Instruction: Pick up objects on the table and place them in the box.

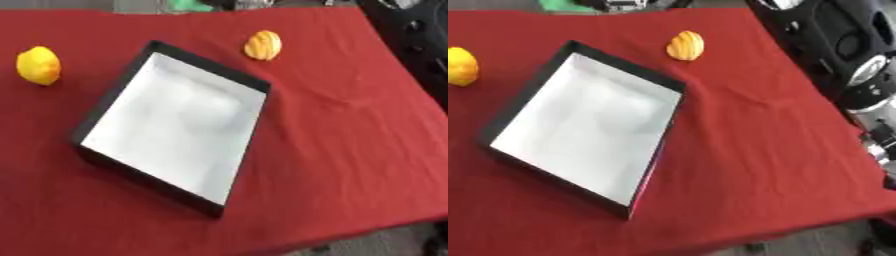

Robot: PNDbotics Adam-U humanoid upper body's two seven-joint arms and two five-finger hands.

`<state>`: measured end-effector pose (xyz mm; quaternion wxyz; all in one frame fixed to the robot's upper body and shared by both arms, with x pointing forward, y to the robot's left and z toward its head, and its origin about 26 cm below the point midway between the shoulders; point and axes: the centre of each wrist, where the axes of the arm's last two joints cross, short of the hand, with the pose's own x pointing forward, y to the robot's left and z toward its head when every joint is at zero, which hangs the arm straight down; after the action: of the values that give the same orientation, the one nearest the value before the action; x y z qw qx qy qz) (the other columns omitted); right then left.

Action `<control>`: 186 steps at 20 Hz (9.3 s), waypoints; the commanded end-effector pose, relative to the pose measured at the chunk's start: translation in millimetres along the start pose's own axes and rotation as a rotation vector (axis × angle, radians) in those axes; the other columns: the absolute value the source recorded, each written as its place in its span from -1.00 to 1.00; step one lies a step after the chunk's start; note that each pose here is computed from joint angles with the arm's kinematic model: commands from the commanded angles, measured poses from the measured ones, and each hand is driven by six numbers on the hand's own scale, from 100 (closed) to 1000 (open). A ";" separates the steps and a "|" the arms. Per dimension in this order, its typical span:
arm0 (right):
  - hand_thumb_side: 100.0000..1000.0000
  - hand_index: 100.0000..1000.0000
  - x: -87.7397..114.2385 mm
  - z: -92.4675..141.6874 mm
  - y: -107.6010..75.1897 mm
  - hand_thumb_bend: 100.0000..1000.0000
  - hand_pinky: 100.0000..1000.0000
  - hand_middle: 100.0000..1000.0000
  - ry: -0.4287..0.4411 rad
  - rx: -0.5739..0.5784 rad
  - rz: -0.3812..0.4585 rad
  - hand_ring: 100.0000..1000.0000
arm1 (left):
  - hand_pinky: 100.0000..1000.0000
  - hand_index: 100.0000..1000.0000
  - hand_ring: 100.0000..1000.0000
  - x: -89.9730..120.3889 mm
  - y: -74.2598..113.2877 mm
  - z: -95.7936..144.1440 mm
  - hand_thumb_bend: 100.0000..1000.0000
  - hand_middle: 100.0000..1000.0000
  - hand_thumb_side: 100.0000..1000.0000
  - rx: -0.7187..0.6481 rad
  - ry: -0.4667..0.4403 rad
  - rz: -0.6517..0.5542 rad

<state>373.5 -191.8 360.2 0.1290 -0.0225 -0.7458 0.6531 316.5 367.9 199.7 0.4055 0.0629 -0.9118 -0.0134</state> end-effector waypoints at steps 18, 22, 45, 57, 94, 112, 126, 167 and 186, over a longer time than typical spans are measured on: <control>-0.34 0.03 -44.2 -17.6 58.6 -1.00 0.42 -0.22 0.069 0.278 0.095 0.14 | 0.77 0.65 0.21 18.9 68.6 10.4 -1.00 0.46 0.47 -0.095 -0.013 -0.282; -0.25 0.05 -54.7 -15.1 72.6 -1.00 0.42 -0.19 0.102 0.315 0.114 0.10 | 0.76 0.65 0.21 22.6 67.5 9.3 -1.00 0.46 0.47 -0.108 -0.029 -0.288; -0.20 0.82 -82.1 -1.3 108.8 -0.23 0.88 0.67 0.133 0.454 0.257 0.85 | 0.77 0.65 0.22 25.0 63.0 7.7 -1.00 0.46 0.47 -0.126 -0.033 -0.290; -0.51 0.79 -73.7 30.9 69.0 -0.23 0.88 0.57 0.175 0.274 0.147 0.82 | 0.77 0.65 0.22 23.9 66.3 11.3 -1.00 0.46 0.47 -0.117 -0.026 -0.300; -0.78 0.82 -83.3 277.6 10.2 -0.34 0.92 0.66 0.601 0.074 0.047 0.89 | 0.77 0.65 0.21 52.6 15.3 -5.9 -1.00 0.46 0.46 -0.138 -0.223 -0.166; -0.75 0.82 -89.4 302.6 30.0 -0.31 0.91 0.67 0.732 0.081 0.043 0.89 | 0.77 0.64 0.20 54.1 10.4 -4.0 -1.00 0.45 0.48 -0.132 -0.235 -0.160; -0.65 0.68 -90.9 311.3 36.8 -0.69 0.82 0.46 0.828 0.000 0.047 0.78 | 0.78 0.64 0.20 49.5 12.3 -0.9 -1.00 0.44 0.49 -0.128 -0.218 -0.171; -0.69 0.12 -46.9 177.9 -47.6 -0.65 0.58 -0.16 0.393 -0.220 0.297 0.33 | 0.78 0.64 0.20 41.0 33.4 8.4 -1.00 0.44 0.45 -0.099 -0.128 -0.213; -0.06 0.11 -25.8 7.1 -6.4 -0.29 0.45 -0.14 -0.009 0.007 0.428 0.25 | 0.77 0.64 0.20 23.4 77.9 7.1 -1.00 0.43 0.44 -0.025 0.003 -0.241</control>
<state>401.2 -208.0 353.3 0.0030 -0.1672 -0.7288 0.6640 289.4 436.2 202.4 0.4146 0.1551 -0.8951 -0.0538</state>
